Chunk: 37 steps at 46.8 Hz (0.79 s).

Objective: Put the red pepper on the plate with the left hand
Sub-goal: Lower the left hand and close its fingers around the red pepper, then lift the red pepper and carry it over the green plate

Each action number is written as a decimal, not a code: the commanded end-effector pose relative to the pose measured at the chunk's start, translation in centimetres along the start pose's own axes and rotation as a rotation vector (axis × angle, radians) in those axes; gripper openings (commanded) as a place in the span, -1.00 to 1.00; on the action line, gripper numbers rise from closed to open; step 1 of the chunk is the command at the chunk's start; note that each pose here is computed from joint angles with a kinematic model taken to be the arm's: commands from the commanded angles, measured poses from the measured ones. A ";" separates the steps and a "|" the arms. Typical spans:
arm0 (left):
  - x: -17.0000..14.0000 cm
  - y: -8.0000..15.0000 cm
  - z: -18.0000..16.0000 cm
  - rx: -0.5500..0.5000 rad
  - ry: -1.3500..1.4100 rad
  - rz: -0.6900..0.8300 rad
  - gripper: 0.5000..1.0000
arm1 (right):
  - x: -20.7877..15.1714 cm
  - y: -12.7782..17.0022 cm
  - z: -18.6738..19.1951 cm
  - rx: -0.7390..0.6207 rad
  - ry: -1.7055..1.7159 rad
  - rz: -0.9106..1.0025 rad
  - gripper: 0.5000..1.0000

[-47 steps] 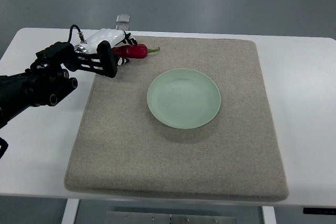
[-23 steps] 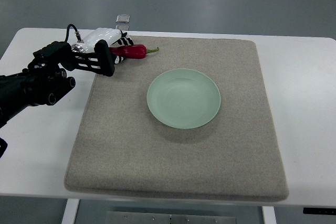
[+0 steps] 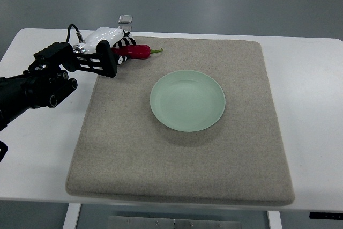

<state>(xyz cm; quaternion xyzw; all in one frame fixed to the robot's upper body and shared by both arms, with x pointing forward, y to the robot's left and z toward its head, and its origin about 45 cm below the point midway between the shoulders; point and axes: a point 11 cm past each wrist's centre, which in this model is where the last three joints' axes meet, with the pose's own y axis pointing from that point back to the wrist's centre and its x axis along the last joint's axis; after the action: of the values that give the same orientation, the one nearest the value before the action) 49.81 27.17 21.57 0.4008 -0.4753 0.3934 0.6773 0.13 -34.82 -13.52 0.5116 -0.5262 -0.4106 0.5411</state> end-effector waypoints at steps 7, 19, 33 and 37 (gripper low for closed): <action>0.4 -0.4 1.2 -0.037 0.040 0.021 -1.00 | 0.0 0.0 0.0 0.000 0.000 0.000 0.71; 1.0 -1.1 5.7 -0.171 0.091 0.028 -1.00 | 0.0 0.0 0.0 0.000 0.000 0.000 0.71; 1.9 -1.1 13.1 -0.415 0.118 0.015 -1.00 | 0.0 0.0 0.0 0.000 0.000 0.000 0.71; 1.6 -0.8 14.8 -0.472 0.119 -0.003 -1.00 | 0.0 0.0 0.0 0.000 0.000 0.000 0.71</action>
<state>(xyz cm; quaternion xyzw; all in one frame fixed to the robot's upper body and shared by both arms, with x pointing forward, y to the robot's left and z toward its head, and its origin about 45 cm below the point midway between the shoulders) 46.71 14.67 26.23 0.2208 -0.5086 0.3097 0.7724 0.13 -34.82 -13.52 0.5116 -0.5262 -0.4105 0.5411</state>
